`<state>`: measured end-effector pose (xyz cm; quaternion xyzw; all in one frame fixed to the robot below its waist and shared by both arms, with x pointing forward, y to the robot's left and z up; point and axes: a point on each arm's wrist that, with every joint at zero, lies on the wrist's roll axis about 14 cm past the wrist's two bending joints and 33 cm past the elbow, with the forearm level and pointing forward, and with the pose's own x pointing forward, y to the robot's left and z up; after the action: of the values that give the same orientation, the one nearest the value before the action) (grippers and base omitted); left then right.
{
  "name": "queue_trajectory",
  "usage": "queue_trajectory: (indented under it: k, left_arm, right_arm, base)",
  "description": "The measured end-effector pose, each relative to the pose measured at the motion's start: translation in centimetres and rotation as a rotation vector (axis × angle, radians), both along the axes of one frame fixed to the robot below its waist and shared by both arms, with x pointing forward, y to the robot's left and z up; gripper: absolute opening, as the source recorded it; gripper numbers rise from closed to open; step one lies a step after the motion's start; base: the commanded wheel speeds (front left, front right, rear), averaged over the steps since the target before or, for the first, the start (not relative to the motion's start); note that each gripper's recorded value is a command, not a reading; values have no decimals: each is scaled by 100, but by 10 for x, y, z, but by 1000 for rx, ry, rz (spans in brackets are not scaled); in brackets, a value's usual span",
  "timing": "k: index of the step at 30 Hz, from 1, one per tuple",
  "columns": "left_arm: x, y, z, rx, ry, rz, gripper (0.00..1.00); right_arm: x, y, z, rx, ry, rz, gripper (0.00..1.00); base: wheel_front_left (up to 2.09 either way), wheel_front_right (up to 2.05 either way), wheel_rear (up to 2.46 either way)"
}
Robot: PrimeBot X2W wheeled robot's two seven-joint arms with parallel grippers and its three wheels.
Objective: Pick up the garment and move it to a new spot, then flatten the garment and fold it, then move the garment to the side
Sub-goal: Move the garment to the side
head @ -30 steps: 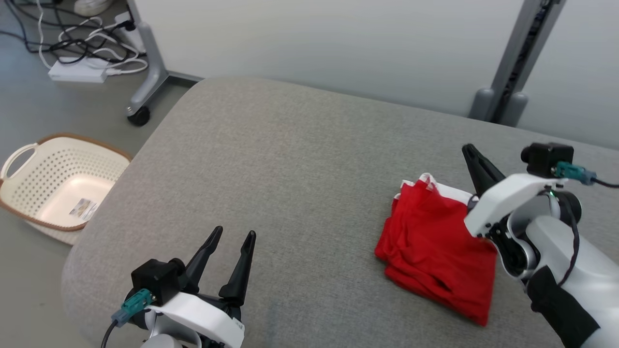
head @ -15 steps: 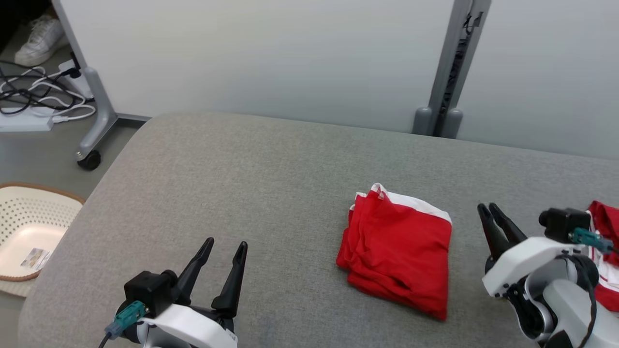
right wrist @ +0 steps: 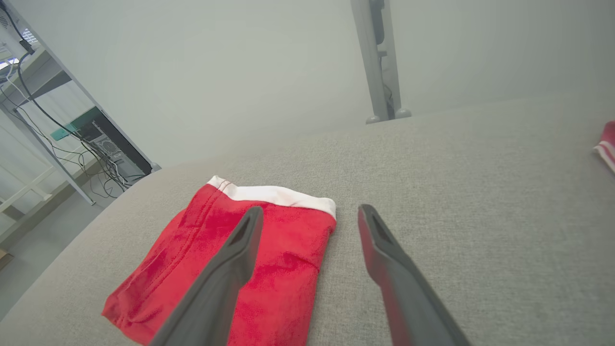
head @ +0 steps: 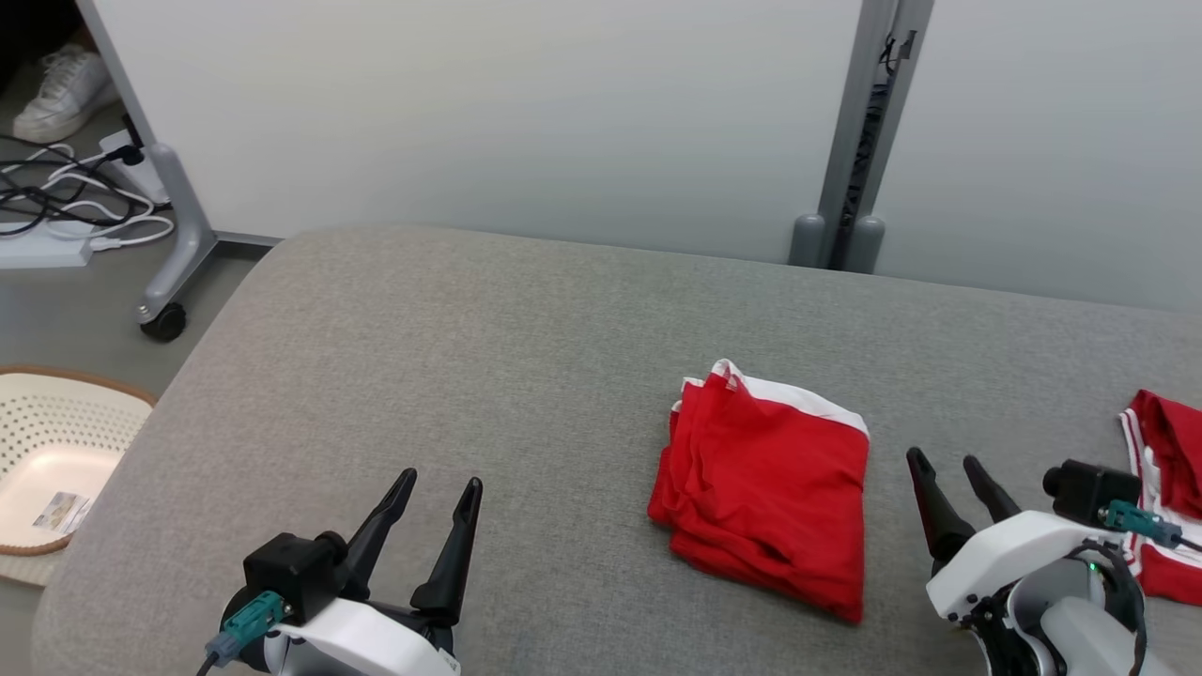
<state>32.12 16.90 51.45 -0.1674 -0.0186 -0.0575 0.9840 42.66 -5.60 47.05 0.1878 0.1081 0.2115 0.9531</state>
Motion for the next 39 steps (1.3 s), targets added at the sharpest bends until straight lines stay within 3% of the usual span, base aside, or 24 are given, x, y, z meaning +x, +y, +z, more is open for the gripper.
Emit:
queue_trajectory:
  k: [11,21,31,32,34,35,39]
  left_arm:
    - [-10,22,-3,15,12,70,100]
    - [-18,45,-5,32,28,135,100]
    - [-22,52,-7,36,38,160,100]
    - [-22,51,-7,35,39,159,100]
    - [-21,50,-7,35,38,155,100]
    - [-20,49,-7,34,38,152,100]
    - [-18,46,-7,32,37,142,100]
  right_arm:
    - [4,24,-41,113,244,-33,100]
    - [10,29,-73,142,431,-71,100]
    - [4,44,-85,298,592,-115,100]
    - [4,45,-84,304,593,-116,60]
    - [5,47,-80,328,586,-119,14]
    - [6,47,-78,339,580,-121,0]
    - [7,51,-69,392,562,-121,0]
  base:
    - [0,0,0]
    - [0,0,0]
    - [0,0,0]
    - [0,0,0]
    - [0,0,0]
    - [0,0,0]
    - [0,0,0]
